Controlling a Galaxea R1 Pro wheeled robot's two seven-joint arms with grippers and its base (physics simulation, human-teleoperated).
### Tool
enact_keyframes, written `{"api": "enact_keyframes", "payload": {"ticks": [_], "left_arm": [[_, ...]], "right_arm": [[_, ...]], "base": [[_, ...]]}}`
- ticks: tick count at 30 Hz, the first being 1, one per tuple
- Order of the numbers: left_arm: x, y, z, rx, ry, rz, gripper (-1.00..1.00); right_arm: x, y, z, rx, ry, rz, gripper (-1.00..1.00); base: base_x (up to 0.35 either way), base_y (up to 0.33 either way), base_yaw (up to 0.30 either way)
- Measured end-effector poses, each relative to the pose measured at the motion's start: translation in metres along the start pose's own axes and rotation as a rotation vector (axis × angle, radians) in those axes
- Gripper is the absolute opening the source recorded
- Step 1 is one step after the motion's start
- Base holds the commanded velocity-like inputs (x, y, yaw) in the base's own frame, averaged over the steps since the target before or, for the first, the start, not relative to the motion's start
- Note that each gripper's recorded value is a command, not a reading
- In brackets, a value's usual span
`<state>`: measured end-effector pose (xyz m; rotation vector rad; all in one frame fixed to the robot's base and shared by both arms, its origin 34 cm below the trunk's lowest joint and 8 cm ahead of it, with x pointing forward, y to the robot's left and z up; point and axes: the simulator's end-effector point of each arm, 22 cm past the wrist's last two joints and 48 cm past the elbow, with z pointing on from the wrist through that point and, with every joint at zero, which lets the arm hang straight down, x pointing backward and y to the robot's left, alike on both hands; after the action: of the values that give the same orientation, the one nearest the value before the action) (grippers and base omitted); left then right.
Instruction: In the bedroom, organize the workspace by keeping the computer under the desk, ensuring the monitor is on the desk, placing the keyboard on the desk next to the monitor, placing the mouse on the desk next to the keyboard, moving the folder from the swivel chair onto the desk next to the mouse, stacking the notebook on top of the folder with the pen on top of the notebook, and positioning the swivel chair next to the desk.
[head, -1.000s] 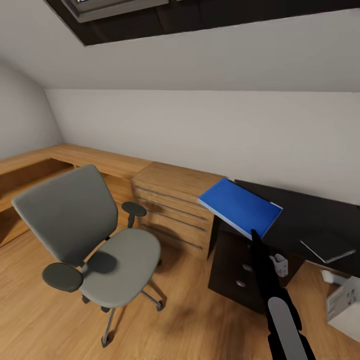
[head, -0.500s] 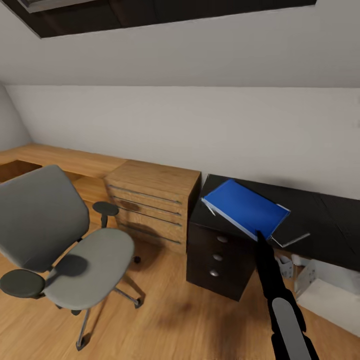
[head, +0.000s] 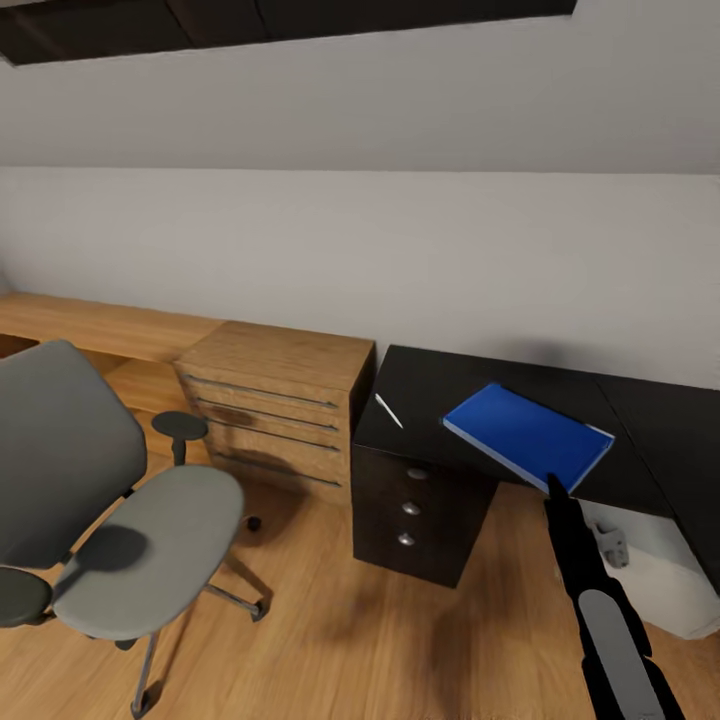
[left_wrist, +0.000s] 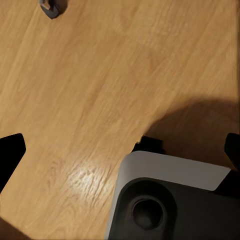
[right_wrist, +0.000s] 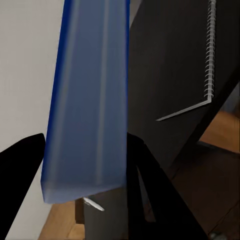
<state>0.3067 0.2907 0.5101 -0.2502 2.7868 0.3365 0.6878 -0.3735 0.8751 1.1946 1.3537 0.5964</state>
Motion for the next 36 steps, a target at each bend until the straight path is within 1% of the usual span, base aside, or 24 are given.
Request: {"api": "enact_keyframes", "payload": {"ticks": [6,10,13,15,18,23,29,33,36], "left_arm": [[0.000,0.002,-0.008,0.000,0.007,0.002,1.00],[0.000,0.004,-0.013,-0.001,0.012,0.003,1.00],[0.001,0.004,-0.014,-0.002,0.015,0.004,1.00],[0.002,0.004,-0.014,-0.002,0.016,0.005,1.00],[0.003,0.004,-0.014,-0.002,0.019,0.006,1.00],[0.007,0.004,-0.014,-0.003,0.026,0.010,1.00],[0.010,0.005,-0.014,-0.005,0.034,0.011,1.00],[0.012,0.007,-0.013,-0.007,0.039,0.012,1.00],[0.013,0.007,-0.013,-0.008,0.042,0.013,1.00]], "right_arm": [[-0.022,-0.006,0.005,0.027,-0.073,-0.012,-1.00],[-0.032,-0.005,0.008,0.032,-0.086,-0.027,-1.00],[-0.035,-0.006,0.009,0.037,-0.088,-0.029,-1.00],[-0.042,-0.013,0.009,0.051,-0.103,-0.016,-1.00],[-0.058,-0.034,0.008,0.093,-0.136,0.037,-1.00],[-0.063,-0.047,0.008,0.120,-0.149,0.093,-1.00],[-0.063,-0.051,0.008,0.126,-0.150,0.097,-1.00],[-0.063,-0.053,0.008,0.129,-0.152,0.094,-1.00],[-0.070,-0.055,0.007,0.134,-0.187,0.093,-1.00]], "base": [[0.000,0.000,-0.184],[0.000,0.000,-0.185],[0.000,0.000,-0.185],[0.000,0.000,-0.186],[0.000,0.000,-0.187],[0.001,-0.021,-0.189],[0.105,-0.195,-0.189],[0.035,-0.054,-0.189],[0.003,-0.005,-0.189]]}}
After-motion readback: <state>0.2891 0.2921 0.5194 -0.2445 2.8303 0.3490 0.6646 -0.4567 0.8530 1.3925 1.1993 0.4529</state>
